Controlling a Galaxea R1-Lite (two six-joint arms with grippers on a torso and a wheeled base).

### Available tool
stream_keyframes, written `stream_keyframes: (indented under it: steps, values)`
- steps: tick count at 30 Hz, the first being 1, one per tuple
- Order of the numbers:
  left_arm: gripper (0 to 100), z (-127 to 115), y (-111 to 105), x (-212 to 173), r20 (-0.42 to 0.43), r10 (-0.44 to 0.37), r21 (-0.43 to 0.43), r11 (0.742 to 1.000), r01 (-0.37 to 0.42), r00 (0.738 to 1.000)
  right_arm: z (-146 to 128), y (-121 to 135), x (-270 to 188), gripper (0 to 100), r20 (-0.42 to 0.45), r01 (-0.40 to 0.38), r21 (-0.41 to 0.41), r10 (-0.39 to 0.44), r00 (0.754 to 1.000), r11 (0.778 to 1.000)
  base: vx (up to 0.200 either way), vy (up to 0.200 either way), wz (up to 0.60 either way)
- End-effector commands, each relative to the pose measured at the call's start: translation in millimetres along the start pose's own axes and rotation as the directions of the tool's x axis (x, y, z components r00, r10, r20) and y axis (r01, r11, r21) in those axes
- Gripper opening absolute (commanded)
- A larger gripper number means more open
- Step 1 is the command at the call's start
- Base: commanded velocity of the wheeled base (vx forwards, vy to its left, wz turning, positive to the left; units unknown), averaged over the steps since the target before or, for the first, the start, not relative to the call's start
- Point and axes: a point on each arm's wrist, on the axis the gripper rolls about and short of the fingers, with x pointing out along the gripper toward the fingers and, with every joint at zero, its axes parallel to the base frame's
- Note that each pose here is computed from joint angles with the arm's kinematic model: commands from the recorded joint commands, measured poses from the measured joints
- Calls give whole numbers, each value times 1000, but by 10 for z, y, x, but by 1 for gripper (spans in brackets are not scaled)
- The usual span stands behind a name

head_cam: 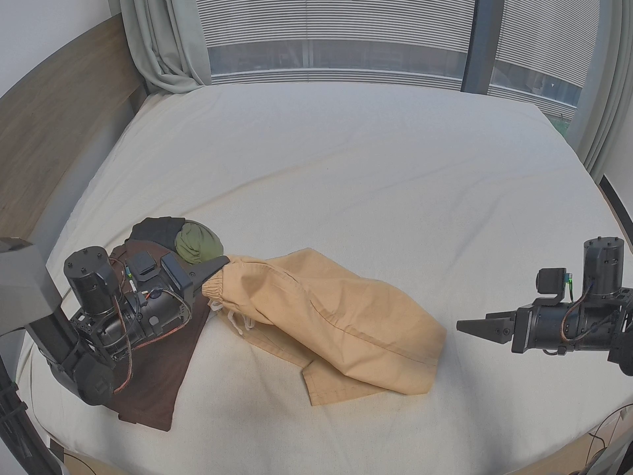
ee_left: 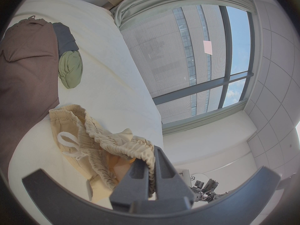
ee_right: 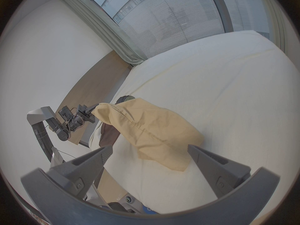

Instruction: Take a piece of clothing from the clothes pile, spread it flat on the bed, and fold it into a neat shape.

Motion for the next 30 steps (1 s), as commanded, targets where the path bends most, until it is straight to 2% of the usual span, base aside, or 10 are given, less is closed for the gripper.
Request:
stream_keyframes:
  steps: [1,5,14,30]
  values:
    - [0,-8,27,9,-3,8,-3,1000,-8,1000,-54,-79,109,100,-48,10,30,-9,999,1000,0,0,0]
    - [0,-3,25,6,-1,7,-4,1000,-7,1000,-103,-128,185,100,-67,16,38,-13,998,999,0,0,0]
    - [0,4,29,2,1,9,-4,1000,-9,1000,-332,-360,523,100,-123,43,112,-29,992,993,0,0,0]
    - [0,0,51,15,0,14,-5,1000,-14,1000,-610,-679,924,100,-123,64,183,-42,992,981,0,0,0]
